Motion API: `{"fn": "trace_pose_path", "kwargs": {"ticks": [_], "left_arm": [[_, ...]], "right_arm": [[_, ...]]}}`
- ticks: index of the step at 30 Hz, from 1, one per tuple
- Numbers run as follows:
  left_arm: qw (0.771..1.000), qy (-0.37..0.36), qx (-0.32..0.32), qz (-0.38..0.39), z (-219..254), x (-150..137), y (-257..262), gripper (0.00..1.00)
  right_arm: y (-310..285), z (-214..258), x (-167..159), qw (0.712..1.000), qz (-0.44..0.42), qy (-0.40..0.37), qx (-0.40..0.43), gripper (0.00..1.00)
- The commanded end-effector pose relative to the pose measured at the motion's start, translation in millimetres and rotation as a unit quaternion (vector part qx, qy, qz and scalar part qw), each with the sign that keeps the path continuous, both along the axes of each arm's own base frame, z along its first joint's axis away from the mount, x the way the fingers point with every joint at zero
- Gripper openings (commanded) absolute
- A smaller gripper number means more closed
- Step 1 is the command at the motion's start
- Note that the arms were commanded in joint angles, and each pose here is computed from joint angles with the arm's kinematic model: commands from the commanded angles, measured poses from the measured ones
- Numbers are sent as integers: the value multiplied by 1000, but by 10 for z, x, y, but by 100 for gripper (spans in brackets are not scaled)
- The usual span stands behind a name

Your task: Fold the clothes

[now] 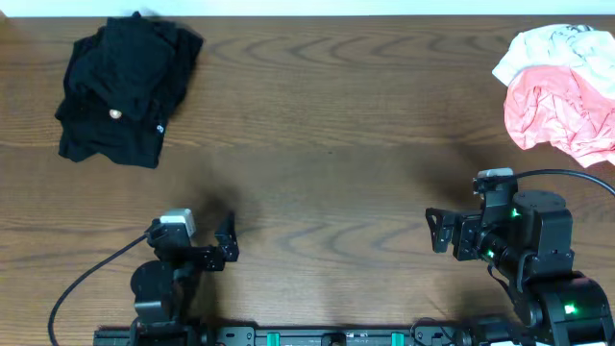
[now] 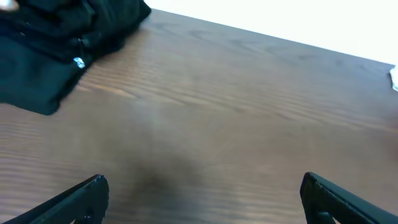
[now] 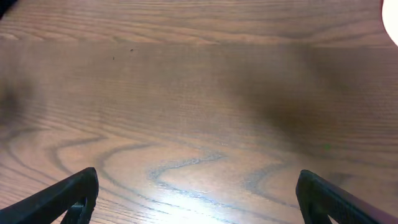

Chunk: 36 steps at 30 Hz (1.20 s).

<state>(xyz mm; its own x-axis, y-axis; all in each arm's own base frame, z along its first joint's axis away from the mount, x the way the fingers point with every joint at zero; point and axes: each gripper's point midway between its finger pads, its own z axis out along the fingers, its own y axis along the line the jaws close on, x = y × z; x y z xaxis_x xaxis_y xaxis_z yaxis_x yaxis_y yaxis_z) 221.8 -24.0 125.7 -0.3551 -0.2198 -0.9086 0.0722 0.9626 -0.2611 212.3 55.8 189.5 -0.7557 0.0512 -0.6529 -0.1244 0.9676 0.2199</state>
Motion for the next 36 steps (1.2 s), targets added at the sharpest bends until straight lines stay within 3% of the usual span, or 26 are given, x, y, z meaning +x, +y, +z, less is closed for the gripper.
{"fn": "trace_pose_path", "kwargs": {"ticks": [1, 29, 36], "left_arm": [[1000, 1, 5, -3, -69, 4, 4, 98], [1000, 3, 5, -2, -77, 4, 6, 98], [1000, 3, 5, -2, -76, 4, 6, 98]], "right_arm": [[1, -13, -4, 1000, 4, 0, -4, 99], [5, -13, -5, 1000, 5, 0, -4, 99], [16, 51, -184, 993, 63, -76, -66, 99]]}}
